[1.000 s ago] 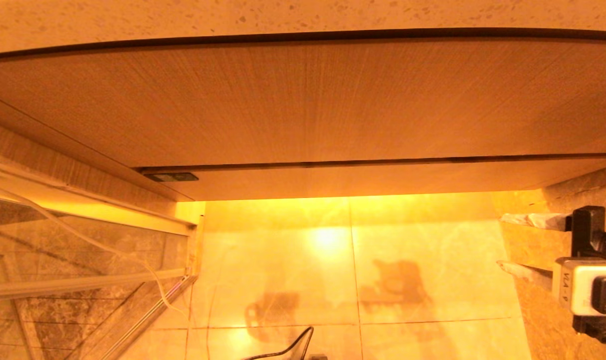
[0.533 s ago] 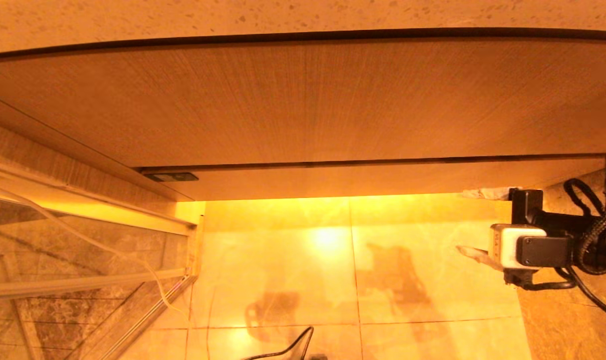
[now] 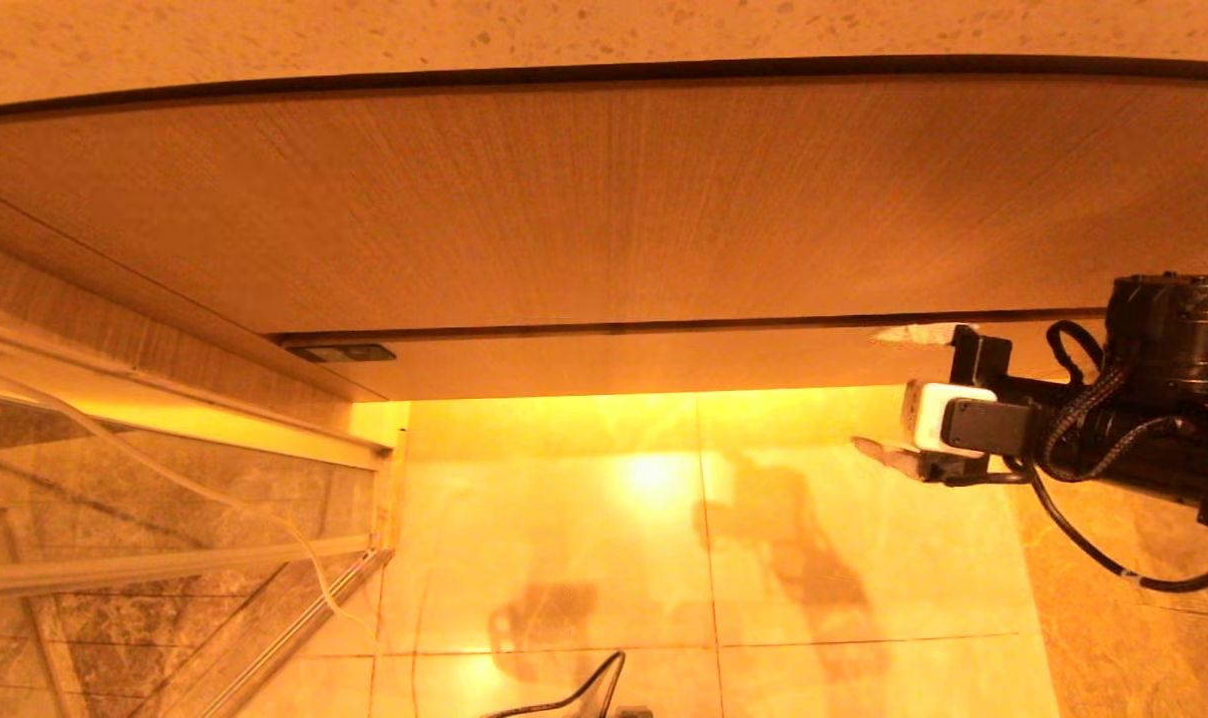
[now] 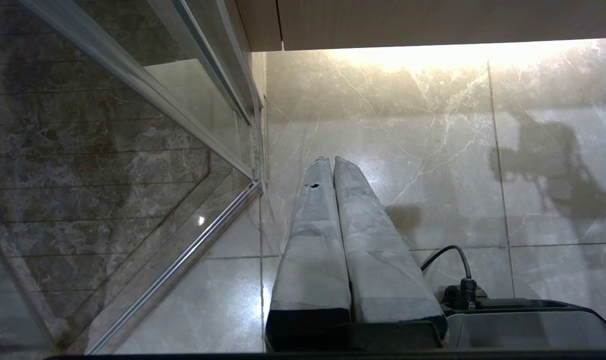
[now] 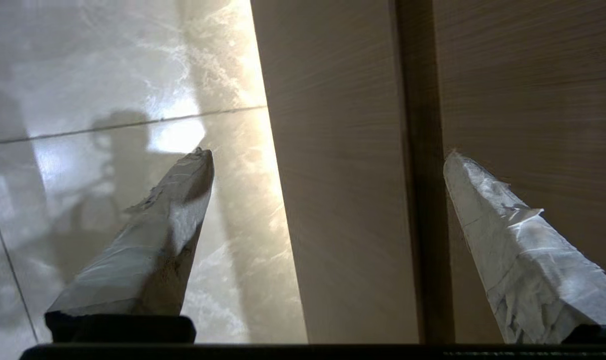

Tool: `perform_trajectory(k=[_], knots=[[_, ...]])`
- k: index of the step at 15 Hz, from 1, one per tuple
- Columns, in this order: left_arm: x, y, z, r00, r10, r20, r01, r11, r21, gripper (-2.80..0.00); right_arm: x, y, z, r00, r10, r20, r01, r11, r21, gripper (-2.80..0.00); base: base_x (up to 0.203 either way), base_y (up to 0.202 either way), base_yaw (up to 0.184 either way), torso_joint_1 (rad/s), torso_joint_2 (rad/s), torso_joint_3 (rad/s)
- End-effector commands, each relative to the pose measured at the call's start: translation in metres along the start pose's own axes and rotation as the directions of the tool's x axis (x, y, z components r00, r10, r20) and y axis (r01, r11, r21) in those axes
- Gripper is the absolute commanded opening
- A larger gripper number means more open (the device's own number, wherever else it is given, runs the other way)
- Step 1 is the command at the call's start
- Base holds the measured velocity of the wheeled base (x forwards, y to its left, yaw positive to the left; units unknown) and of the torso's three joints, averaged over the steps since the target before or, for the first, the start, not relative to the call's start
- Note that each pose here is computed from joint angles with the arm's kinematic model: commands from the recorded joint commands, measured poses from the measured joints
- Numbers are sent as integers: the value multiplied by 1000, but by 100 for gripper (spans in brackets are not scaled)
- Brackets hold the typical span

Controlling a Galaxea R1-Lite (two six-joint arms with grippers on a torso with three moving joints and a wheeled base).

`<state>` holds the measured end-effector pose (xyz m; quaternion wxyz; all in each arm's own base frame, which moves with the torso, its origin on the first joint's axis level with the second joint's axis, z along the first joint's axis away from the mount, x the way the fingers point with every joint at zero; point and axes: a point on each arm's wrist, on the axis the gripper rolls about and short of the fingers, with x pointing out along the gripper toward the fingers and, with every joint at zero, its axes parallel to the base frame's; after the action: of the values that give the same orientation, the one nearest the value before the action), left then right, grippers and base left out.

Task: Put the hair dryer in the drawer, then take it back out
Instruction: Pull open the drawer

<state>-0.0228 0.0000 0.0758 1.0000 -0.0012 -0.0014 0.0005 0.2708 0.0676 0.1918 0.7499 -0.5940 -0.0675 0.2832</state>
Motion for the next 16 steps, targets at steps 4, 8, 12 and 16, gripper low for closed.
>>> perform_trajectory(k=[4,8,12,16], knots=[[0,0,0,1000,1,0,-1,1000,-1,-280,20,13,-10,999,52,-12,-51,999,18,0,0,0,0,0,0,0],[0,0,0,1000,1,0,-1,1000,-1,-280,39,8,-16,999,44,-7,-44,999,30,0,0,0,0,0,0,0],[0,0,0,1000,1,0,-1,1000,-1,-280,62,1,-22,1000,27,-4,-26,999,30,0,0,0,0,0,0,0],[0,0,0,1000,1,0,-1,1000,-1,-280,79,-3,-28,1000,17,-3,-17,999,38,0,0,0,0,0,0,0]])
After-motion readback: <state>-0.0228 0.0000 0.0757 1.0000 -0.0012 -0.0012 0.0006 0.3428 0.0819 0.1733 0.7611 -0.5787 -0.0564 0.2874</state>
